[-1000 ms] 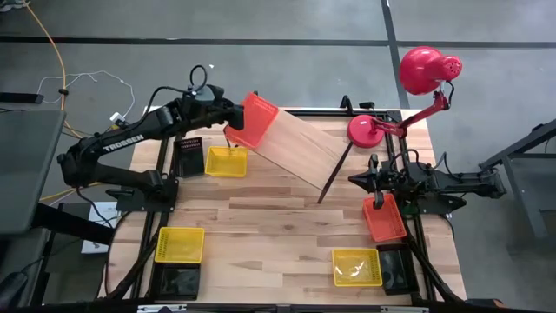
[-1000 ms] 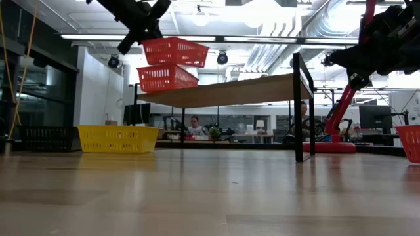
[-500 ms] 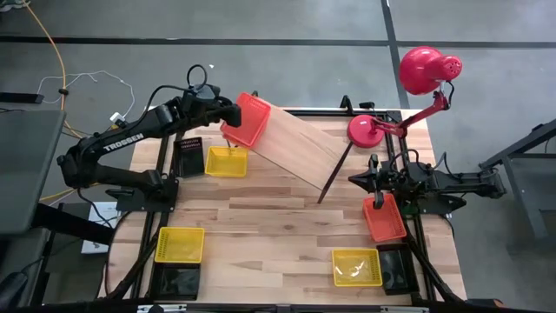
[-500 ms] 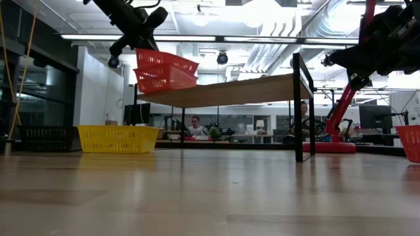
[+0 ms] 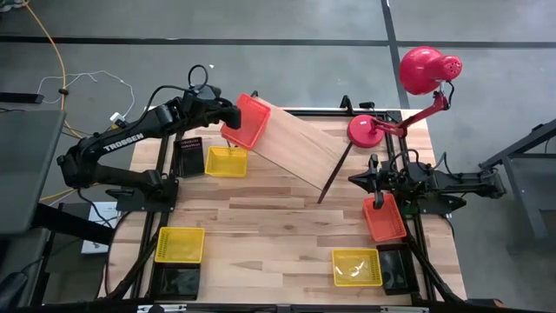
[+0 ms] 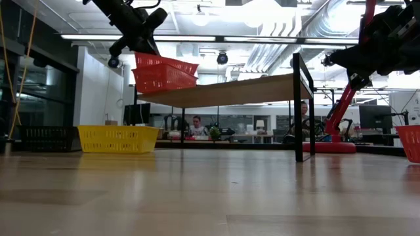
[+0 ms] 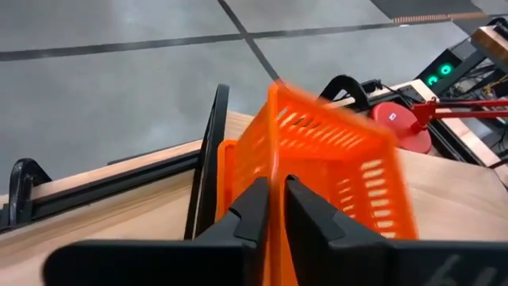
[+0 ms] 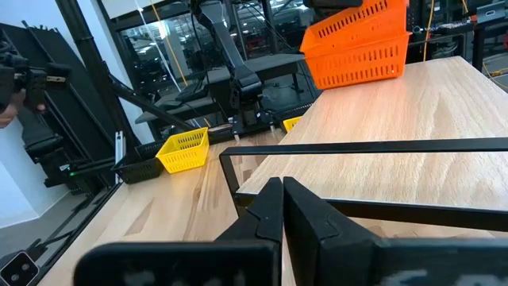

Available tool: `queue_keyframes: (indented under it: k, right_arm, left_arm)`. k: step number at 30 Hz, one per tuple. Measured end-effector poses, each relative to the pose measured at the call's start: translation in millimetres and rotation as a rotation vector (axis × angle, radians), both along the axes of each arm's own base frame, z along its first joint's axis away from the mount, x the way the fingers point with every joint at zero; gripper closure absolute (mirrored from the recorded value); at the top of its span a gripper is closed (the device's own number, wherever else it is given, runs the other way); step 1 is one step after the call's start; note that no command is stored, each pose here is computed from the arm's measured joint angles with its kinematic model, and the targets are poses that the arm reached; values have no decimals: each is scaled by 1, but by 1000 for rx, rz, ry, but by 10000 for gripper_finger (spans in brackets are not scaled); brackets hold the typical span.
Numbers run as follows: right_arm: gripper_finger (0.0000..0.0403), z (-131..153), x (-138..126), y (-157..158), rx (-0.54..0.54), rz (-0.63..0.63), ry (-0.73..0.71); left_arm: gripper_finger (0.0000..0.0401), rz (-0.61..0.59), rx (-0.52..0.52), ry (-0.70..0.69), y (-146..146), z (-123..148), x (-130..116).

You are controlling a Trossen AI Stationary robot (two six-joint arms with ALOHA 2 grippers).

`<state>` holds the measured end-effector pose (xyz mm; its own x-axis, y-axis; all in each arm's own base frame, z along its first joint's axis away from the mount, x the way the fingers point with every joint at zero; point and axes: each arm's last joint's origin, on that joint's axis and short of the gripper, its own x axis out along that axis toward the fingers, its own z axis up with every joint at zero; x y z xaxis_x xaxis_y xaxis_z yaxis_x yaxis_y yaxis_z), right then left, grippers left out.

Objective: Stack baskets on shelf by color
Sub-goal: Stack the left orange bin on top of the orange bin on the shelf

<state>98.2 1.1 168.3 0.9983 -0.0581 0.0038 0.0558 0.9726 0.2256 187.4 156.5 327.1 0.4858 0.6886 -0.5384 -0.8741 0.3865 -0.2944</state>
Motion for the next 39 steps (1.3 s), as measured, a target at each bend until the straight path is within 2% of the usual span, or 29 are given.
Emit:
queue_keyframes:
  k: [9,12,15,18,21,23,26,28,33,36,39]
  right_arm:
    - [403,0,0,0,0,0,1]
    - [403,0,0,0,0,0,0]
    - [403,0,0,0,0,0,0]
    - [403,0,0,0,0,0,0]
    - [403,0,0,0,0,0,1]
    - [403,0,0,0,0,0,0]
    - [403,0,0,0,0,0,0]
    - [403,0,0,0,0,0,0]
    - [403,0,0,0,0,0,0]
    - [403,0,0,0,0,0,0]
    - [403,0,0,0,0,0,0]
  left_arm:
    - [285,-25,23,3,0,2,1]
    - [255,-55,40,-11,0,10,2]
    - [231,-104,68,-40,-2,23,0]
    - [220,-219,86,-27,-10,27,2]
    - [234,-350,83,36,-27,25,5]
    - [260,-446,65,90,-42,23,6]
    - [328,-551,35,150,-70,20,7]
    - [378,-581,20,167,-89,20,8]
    - [397,-569,54,274,-129,12,15]
    - [399,-510,69,390,-139,-4,20]
    - [400,-467,61,448,-139,-21,26]
